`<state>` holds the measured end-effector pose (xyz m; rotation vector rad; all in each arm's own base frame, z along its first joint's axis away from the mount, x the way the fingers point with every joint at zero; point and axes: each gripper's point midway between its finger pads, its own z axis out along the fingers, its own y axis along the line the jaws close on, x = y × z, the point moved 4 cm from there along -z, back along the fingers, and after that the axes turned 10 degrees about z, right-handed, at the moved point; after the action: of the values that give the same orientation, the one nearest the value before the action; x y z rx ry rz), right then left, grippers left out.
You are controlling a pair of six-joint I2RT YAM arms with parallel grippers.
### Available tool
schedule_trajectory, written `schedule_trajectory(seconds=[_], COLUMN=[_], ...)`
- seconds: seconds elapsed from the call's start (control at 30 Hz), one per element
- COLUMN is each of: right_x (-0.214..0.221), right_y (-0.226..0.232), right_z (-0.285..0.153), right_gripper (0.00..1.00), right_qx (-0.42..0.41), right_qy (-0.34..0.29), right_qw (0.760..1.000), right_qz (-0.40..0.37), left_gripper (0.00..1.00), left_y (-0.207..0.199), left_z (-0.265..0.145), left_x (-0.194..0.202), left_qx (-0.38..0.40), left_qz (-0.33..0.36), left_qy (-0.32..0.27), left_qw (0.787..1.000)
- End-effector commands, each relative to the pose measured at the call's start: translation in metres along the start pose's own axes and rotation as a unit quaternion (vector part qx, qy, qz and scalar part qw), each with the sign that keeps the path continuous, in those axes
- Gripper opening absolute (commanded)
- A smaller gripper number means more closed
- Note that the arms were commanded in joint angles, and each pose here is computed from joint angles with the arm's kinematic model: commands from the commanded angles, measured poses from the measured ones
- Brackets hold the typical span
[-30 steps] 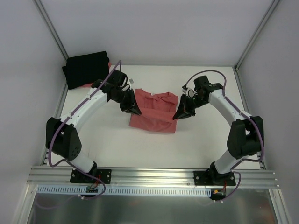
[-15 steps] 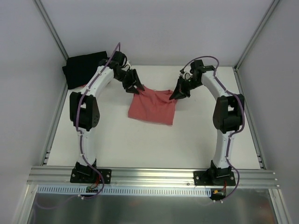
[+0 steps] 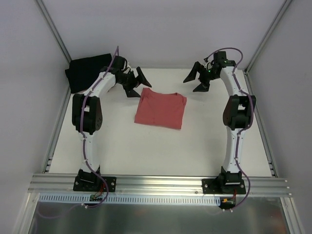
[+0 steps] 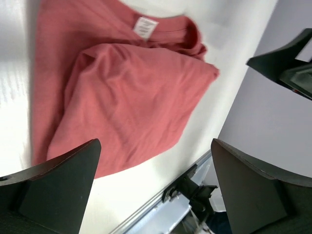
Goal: Fold and stack the t-shirts
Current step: Fold the long partially folded tshirt into a neat square
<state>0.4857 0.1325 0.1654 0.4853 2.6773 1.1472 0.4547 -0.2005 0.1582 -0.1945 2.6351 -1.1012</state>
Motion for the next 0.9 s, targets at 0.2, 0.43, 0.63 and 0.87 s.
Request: schedule_trajectory(seconds=[0.2,0.43,0.63,0.87], right_x=[0.052,0.100,0.136,0.140], right_y=[0.049,0.053,0.036,0.014], right_z=[-0.053,-0.021,0.024,0.070], right_gripper=[1.00,0.99,1.00,0.99], right_qx=[-0.025,-0.016,-0.005,0.017], right_qy=[-0.010,0.038,0.090,0.122], right_qw=[0.998,0.997,0.995,0.992], right_qz=[-0.048,-0.066,-0.050,-0.027], left_gripper=[0.99,0.99,0.99,0.99], left_y=[-0.057,-0.030,-0.003,0.002], left_z=[-0.065,-0.042,-0.024,-0.002], left_x=[0.011,0.051,0.077,0.082], left_qx=[0.057,0.032,0.038,0.062], left_qz=[0.086,0.078,0.055,0.029], left_qy=[-0.066,0.019,0.070,0.084], left_qw=[0.992,0.996,0.995,0.994])
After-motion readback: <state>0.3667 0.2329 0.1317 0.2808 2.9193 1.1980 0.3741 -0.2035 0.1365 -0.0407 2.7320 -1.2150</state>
